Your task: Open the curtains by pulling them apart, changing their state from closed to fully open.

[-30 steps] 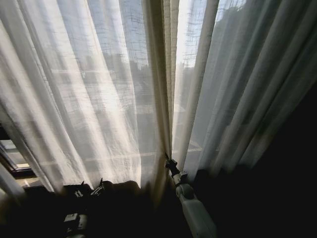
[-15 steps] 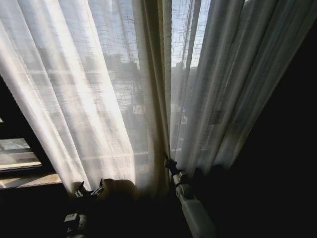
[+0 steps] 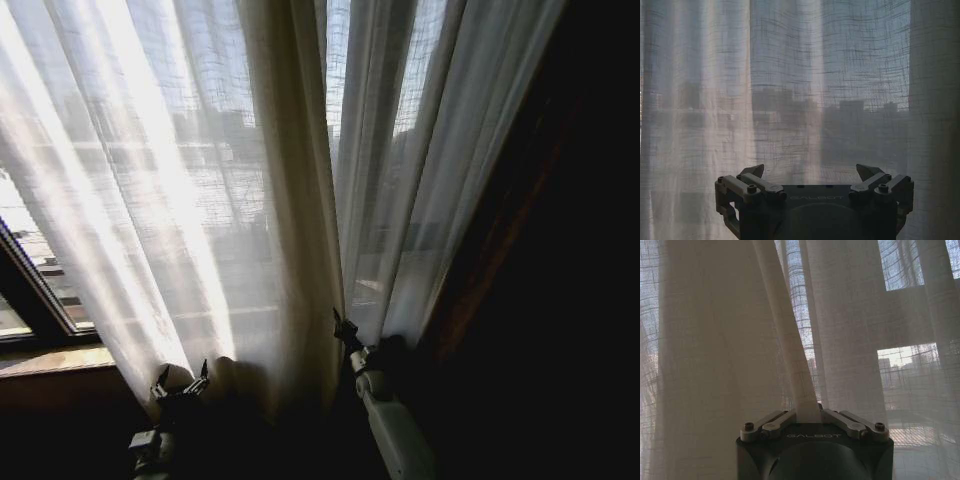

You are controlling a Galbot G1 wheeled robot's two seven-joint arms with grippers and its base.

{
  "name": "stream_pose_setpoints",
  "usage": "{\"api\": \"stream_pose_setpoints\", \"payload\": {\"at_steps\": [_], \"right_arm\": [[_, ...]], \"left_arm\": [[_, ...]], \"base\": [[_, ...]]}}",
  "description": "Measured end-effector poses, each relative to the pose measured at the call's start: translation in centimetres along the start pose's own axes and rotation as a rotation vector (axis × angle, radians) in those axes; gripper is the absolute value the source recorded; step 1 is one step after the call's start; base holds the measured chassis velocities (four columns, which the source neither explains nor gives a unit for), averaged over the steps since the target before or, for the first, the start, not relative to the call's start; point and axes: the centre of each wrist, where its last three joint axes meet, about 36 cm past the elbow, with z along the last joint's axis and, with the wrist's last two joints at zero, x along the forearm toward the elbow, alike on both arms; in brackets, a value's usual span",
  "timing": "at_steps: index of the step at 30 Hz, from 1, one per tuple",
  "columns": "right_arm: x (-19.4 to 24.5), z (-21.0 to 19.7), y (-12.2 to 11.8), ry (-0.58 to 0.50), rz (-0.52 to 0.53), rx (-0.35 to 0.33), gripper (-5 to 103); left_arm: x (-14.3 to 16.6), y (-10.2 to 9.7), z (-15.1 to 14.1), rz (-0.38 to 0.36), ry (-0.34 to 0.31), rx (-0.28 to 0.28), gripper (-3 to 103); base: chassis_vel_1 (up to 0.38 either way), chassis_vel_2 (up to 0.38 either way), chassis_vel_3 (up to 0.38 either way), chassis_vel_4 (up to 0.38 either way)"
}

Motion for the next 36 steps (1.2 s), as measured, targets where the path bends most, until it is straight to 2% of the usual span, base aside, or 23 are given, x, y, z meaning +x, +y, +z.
{"api": "stream_pose_setpoints", "payload": {"at_steps": [10, 15, 21, 25, 31, 36], "right_arm": [[-0.2, 0.2, 0.3, -0.035, -0.025, 0.010, 0], [-0.6, 0.4, 0.4, -0.052, -0.027, 0.056, 0], [-0.8, 0.6, 0.6, -0.047, -0.021, 0.116, 0], [-1.4, 0.9, 1.6, -0.045, -0.050, 0.164, 0], [-3.1, 1.2, 2.8, -0.051, -0.064, 0.168, 0], [-6.7, 0.6, 2.6, -0.049, -0.005, 0.166, 0]], "left_arm": [[0.0, 0.0, 0.0, 0.000, 0.000, 0.000, 100], [0.0, 0.0, 0.0, 0.001, 0.000, 0.000, 100], [0.0, 0.0, 0.0, 0.001, 0.000, 0.000, 100], [0.0, 0.0, 0.0, 0.000, 0.000, 0.000, 100], [0.0, 0.0, 0.0, -0.001, 0.000, 0.000, 100], [0.0, 0.0, 0.0, 0.000, 0.000, 0.000, 100]], "base": [[-0.350, -0.334, 0.352, 0.345], [-0.264, -0.274, 0.284, 0.233], [-0.030, -0.064, 0.059, 0.037], [0.041, 0.044, -0.023, -0.043], [0.017, 0.024, -0.019, -0.016], [0.000, 0.000, 0.000, 0.000]]}}
